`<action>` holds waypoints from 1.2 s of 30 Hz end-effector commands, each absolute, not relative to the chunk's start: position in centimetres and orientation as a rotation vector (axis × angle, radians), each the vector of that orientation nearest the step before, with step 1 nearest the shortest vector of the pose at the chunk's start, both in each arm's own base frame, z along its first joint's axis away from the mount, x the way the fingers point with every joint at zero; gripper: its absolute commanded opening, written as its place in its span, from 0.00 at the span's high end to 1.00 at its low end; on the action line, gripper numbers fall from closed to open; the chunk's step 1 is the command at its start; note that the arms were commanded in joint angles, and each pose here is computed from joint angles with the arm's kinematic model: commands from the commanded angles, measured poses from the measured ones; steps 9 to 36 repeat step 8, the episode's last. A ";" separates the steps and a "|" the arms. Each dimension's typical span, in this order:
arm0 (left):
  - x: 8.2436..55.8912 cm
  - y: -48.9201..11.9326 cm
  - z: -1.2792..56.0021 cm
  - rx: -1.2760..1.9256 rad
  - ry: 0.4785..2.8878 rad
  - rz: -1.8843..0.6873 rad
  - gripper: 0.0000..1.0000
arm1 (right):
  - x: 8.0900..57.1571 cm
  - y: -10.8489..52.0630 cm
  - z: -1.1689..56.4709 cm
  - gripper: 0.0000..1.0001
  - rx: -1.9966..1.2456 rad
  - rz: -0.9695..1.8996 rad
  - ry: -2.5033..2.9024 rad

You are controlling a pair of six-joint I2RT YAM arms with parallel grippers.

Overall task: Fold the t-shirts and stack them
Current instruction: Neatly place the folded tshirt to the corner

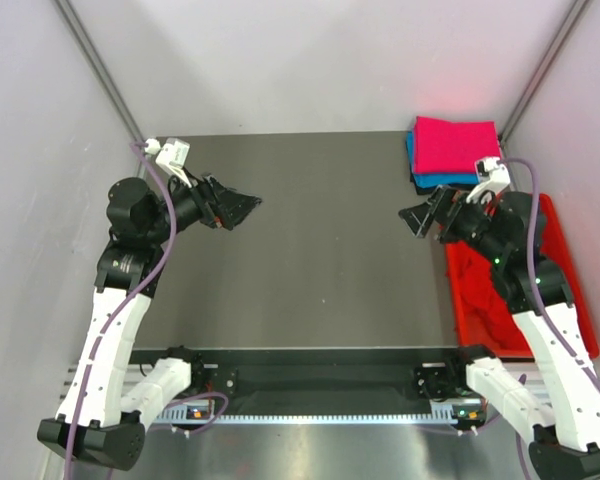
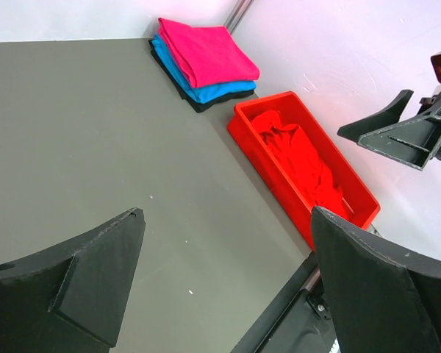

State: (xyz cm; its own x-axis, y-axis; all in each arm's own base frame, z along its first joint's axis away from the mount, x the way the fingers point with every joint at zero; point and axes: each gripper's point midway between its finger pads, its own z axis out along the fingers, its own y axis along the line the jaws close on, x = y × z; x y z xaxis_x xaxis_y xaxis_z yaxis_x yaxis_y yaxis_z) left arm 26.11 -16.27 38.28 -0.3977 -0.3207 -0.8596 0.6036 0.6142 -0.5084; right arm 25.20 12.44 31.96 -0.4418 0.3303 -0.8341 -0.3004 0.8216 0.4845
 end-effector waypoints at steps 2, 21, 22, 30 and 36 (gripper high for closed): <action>25.8 -16.2 39.1 0.255 1.664 -1.010 0.01 | 24.6 12.4 34.2 0.00 0.010 0.718 1.839; 25.9 -16.2 38.9 0.251 1.661 -1.008 0.01 | 24.5 12.1 34.6 0.00 0.011 0.699 1.819; 25.9 -16.2 38.9 0.251 1.661 -1.008 0.01 | 24.5 12.1 34.6 0.00 0.011 0.699 1.819; 25.9 -16.2 38.9 0.251 1.661 -1.008 0.01 | 24.5 12.1 34.6 0.00 0.011 0.699 1.819; 25.9 -16.2 38.9 0.251 1.661 -1.008 0.01 | 24.5 12.1 34.6 0.00 0.011 0.699 1.819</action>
